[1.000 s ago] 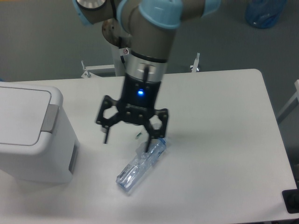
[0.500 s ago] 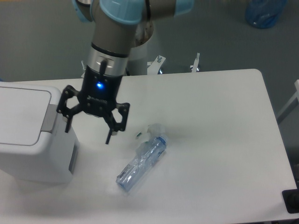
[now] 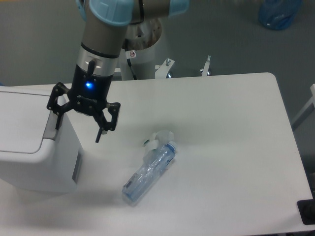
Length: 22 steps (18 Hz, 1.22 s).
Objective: Open the trash can
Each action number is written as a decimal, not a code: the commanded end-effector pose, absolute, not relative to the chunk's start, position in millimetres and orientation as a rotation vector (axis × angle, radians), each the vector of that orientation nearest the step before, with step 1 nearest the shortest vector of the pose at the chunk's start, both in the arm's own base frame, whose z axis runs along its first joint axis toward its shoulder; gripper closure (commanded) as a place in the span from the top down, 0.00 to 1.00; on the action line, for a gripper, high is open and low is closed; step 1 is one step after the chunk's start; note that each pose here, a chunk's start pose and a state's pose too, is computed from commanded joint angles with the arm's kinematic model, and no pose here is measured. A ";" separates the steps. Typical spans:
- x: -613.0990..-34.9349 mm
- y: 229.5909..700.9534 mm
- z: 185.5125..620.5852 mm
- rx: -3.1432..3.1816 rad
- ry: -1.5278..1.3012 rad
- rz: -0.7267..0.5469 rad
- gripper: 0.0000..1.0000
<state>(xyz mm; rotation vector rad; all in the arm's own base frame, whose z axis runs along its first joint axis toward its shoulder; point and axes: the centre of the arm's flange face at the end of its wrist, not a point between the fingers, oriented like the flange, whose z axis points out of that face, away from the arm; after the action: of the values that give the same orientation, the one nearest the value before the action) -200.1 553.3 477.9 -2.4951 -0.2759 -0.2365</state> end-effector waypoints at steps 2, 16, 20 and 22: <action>-199.6 554.1 474.6 -2.500 -0.276 -0.241 1.00; -202.1 552.9 473.2 -2.516 -0.288 -0.208 1.00; -211.4 553.6 494.0 -2.479 -0.282 -0.170 1.00; -251.4 541.1 503.5 -2.450 -0.344 -0.112 1.00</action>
<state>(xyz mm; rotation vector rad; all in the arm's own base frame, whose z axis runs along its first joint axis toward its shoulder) -251.4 541.1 503.5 -2.4504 -0.3438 -0.1123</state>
